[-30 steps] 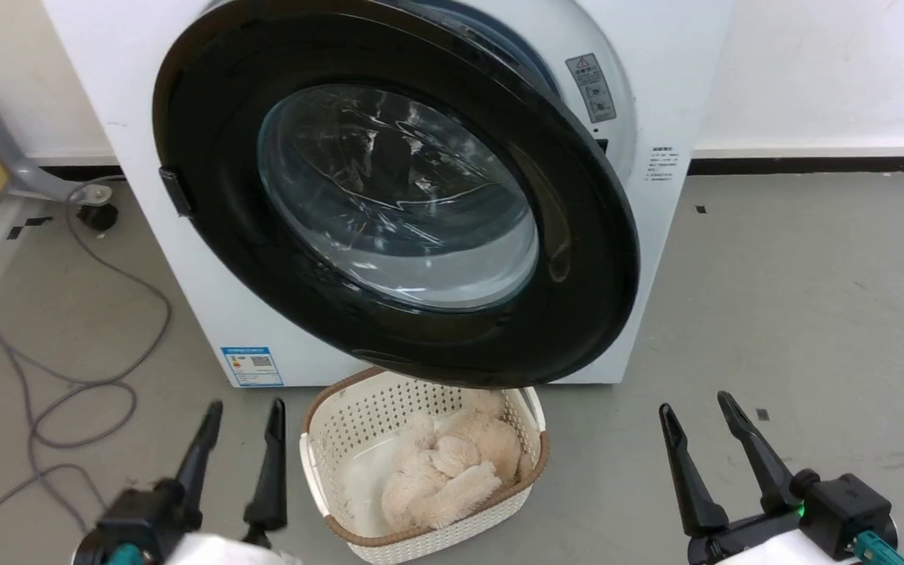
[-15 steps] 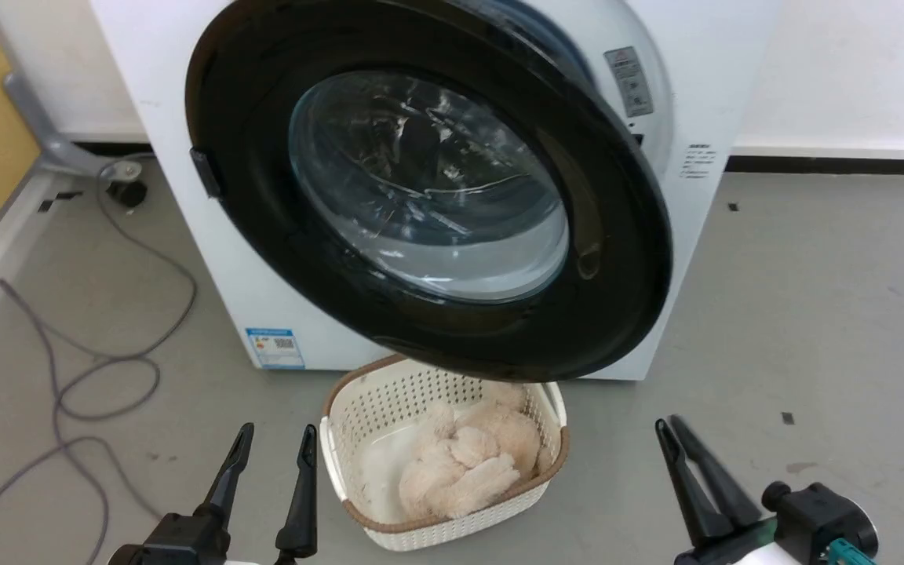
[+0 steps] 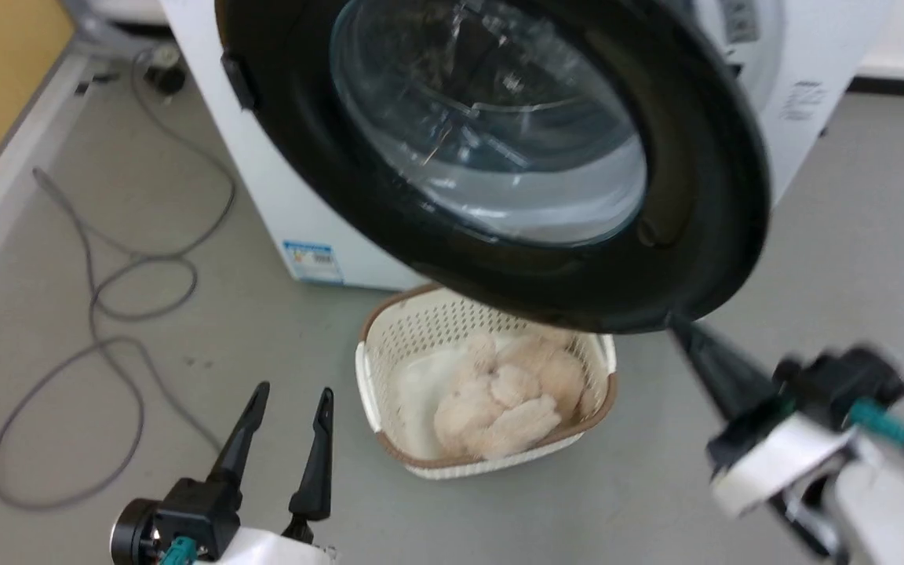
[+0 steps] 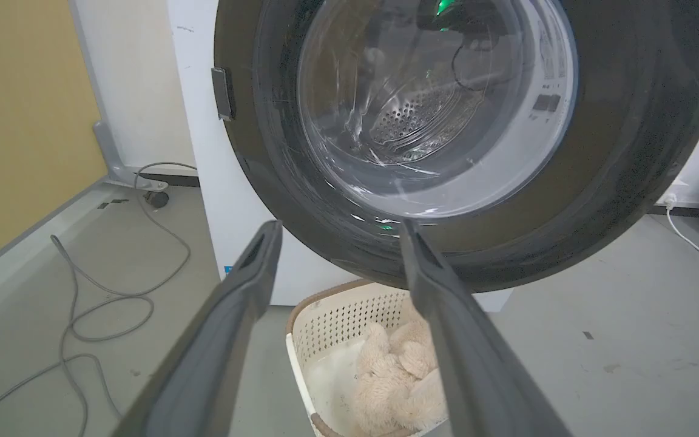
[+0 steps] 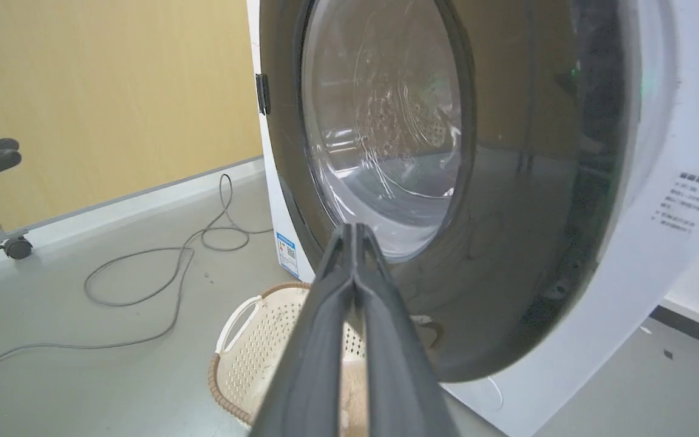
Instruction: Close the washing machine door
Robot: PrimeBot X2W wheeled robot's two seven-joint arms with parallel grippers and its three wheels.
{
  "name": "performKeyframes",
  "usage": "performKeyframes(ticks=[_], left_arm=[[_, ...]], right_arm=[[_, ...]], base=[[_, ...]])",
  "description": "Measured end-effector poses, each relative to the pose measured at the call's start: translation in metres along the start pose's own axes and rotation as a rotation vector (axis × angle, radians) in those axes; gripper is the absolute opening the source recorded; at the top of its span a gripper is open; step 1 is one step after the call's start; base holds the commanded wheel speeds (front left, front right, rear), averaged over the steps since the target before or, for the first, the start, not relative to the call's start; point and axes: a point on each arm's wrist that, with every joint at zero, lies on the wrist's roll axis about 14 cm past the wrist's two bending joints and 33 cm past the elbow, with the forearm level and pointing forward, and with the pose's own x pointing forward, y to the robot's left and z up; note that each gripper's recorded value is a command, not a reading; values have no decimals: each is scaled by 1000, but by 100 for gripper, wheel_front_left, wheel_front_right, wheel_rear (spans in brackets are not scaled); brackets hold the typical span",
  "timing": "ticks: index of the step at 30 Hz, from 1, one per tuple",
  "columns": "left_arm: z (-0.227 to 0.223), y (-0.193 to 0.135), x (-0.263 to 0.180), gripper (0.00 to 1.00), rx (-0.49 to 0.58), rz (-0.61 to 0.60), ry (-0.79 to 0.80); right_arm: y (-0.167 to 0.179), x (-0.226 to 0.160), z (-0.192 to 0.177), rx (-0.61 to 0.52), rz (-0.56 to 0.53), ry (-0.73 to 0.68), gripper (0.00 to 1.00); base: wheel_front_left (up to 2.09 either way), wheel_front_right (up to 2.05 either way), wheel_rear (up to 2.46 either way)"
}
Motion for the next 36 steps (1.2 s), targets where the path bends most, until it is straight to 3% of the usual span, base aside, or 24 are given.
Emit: performKeyframes(ticks=[8,16,24,36], left_arm=[[-16,9,10,100,3,24,46],[-29,17,16,100,20,50,86],[-40,25,24,100,29,69,112],[-44,29,27,100,30,86,125]], right_arm=[[-57,50,-1,-24,-40,19,0],[-87,85,-20,-17,-62,58,0],[-136,121,-21,-6,-162,68,0],[-163,145,-31,21,-224,119,0]], base=[[0,0,0],[0,0,0],[0,0,0],[0,0,0]])
